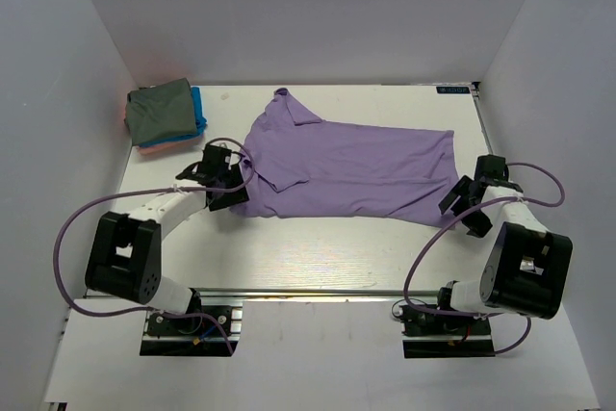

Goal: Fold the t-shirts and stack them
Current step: Fold the flattened tshirt in 1/3 of the way

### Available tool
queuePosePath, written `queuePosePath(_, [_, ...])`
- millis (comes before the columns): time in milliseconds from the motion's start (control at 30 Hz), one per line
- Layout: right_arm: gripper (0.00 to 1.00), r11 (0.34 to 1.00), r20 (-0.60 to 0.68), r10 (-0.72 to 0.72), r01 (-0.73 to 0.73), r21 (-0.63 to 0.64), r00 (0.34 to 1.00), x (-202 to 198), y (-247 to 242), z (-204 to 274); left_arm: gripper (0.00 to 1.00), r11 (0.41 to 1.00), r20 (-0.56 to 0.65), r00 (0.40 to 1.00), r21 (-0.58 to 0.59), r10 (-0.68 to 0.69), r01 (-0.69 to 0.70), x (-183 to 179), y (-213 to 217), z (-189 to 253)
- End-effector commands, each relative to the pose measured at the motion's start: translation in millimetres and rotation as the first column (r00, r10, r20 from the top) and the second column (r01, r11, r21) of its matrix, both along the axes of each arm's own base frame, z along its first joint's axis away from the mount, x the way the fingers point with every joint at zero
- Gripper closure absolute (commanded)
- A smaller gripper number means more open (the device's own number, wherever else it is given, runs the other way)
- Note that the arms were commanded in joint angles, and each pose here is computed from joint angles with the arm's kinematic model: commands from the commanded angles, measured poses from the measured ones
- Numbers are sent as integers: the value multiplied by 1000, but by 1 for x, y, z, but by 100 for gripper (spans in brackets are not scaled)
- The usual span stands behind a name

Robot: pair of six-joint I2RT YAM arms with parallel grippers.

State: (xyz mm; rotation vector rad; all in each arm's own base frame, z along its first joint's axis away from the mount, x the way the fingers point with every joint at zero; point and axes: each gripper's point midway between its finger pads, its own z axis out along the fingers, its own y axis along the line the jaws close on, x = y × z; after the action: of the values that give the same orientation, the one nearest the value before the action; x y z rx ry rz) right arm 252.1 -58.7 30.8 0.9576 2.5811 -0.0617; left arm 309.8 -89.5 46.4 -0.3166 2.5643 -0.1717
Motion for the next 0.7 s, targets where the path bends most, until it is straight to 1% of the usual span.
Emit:
queuePosePath(0, [14,999,2,-42,42,-7,999,0,-5,-3,36,1000,-10,1000,0,0,0,0,-1,-10])
queuePosePath(67, [18,999,-3,-43,43,5,999,-2,-3,-7,44,1000,-11,1000,-8,-5,5,0,-2,-14])
queuePosePath(100, [18,999,1,-43,43,8,999,-1,-3,-8,46,1000,-24,1000,-4,-5,4,-4,-1,-18])
queuePosePath(167, [20,998,-5,-33,33,48,999,-3,4,-16,46,1000,-40,999,-10,-10,10,-8,-2,-25])
queuePosePath(267, [26,996,0,-15,15,82,1000,1,11,-25,54,1000,-51,999,-16,-16,15,-11,-3,-30])
queuePosePath(300, [31,996,2,-15,15,90,1000,3,12,-27,56,1000,-51,999,-16,-16,15,-11,-3,-30])
queuePosePath(333, [37,993,4,-5,4,118,1000,4,17,-28,65,1000,-60,998,-14,-16,15,-12,-3,-33])
queuePosePath(367, [52,993,6,-2,1,116,1000,5,16,-30,71,1000,-71,997,-11,-15,15,-14,-2,-34])
queuePosePath(400, [63,993,2,-2,2,121,1000,4,17,-31,74,1000,-62,998,-14,-16,15,-12,-3,-33])
queuePosePath(433, [73,993,1,-5,4,115,1000,4,16,-31,82,1000,-53,998,-16,-16,15,-10,-4,-32])
queuePosePath(467, [88,994,11,-9,7,106,1000,7,14,-29,100,1000,-53,998,-16,-16,15,-10,-4,-32])
queuePosePath(500, [97,995,16,-10,9,95,1000,9,12,-28,100,1000,-51,999,-8,-11,10,-10,-2,-32])
queuePosePath(533, [100,997,24,-16,14,82,1000,11,9,-24,100,1000,-51,999,-8,-11,10,-10,-2,-32])
queuePosePath(600, [100,998,36,-23,21,52,999,14,3,-16,100,1000,-56,998,23,17,-16,-13,6,-30])
queuePosePath(633, [100,999,49,-22,20,29,999,17,-1,-10,100,999,-36,999,36,28,-26,-13,9,-22])
queuePosePath(667, [100,1000,52,-26,25,17,998,18,-4,-6,100,996,-31,997,65,66,-64,-12,19,-14])
